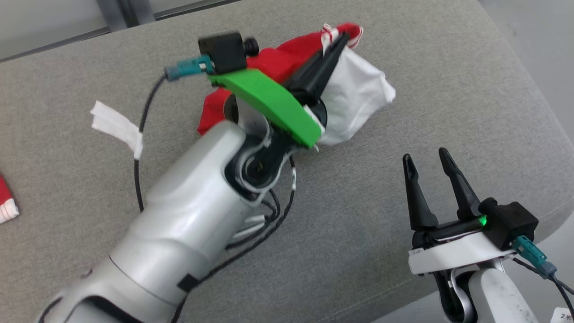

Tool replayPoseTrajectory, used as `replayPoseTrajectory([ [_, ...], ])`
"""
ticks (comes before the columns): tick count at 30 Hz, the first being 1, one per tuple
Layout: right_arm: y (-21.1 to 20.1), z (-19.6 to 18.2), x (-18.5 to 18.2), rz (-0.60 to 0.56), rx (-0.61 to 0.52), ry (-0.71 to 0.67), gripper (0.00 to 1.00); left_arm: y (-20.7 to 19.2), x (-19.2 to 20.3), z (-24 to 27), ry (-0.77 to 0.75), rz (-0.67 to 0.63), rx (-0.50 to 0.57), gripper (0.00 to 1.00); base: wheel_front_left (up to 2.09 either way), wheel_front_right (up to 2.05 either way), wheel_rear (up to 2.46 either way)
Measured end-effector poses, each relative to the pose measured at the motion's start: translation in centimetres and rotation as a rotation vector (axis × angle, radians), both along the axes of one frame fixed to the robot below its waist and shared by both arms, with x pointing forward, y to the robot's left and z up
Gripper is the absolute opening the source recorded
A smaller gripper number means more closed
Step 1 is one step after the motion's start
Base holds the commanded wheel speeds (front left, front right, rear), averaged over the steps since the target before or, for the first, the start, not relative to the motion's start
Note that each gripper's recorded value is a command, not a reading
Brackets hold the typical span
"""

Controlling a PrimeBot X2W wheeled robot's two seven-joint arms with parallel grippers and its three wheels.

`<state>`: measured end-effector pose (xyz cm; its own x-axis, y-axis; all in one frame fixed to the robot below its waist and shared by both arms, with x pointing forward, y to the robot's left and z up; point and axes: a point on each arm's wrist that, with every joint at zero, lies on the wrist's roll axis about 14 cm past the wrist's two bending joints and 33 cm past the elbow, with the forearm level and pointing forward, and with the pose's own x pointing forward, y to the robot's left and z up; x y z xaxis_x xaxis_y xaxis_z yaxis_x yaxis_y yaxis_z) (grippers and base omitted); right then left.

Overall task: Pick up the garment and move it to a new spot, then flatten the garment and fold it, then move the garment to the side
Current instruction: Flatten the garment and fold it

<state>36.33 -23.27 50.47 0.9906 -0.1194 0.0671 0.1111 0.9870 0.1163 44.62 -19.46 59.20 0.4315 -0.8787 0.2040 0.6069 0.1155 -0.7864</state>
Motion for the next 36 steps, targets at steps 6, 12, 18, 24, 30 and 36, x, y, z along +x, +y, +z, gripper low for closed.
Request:
replayPoseTrajectory([
  [6,-1.3,1.4,-1.6,-0.050,0.028,-0.041,1.00,-0.9,2.6,13.5,-0.010,0.023,-0.203,0.00,0.00,0.00,0.00],
  [12,-1.1,1.5,-2.8,-0.055,0.044,-0.047,1.00,0.6,4.4,21.6,-0.006,0.162,-0.352,0.00,0.00,0.00,0.00],
  [18,-1.5,1.8,-3.0,-0.064,0.046,-0.059,1.00,5.1,10.3,13.2,0.195,0.417,-0.248,0.00,0.00,0.00,0.00],
  [24,-0.8,1.7,-1.9,-0.033,0.026,-0.058,1.00,18.4,13.6,-3.9,0.457,0.805,-0.109,0.00,0.00,0.00,0.00],
  [30,-0.2,1.0,-1.2,-0.010,0.000,-0.035,1.00,28.5,8.5,-13.7,0.574,1.057,-0.070,0.00,0.00,0.00,0.00],
  [36,1.6,0.2,0.0,0.054,-0.014,-0.017,1.00,35.7,3.2,-17.1,0.509,1.231,0.059,0.00,0.00,0.00,0.00],
])
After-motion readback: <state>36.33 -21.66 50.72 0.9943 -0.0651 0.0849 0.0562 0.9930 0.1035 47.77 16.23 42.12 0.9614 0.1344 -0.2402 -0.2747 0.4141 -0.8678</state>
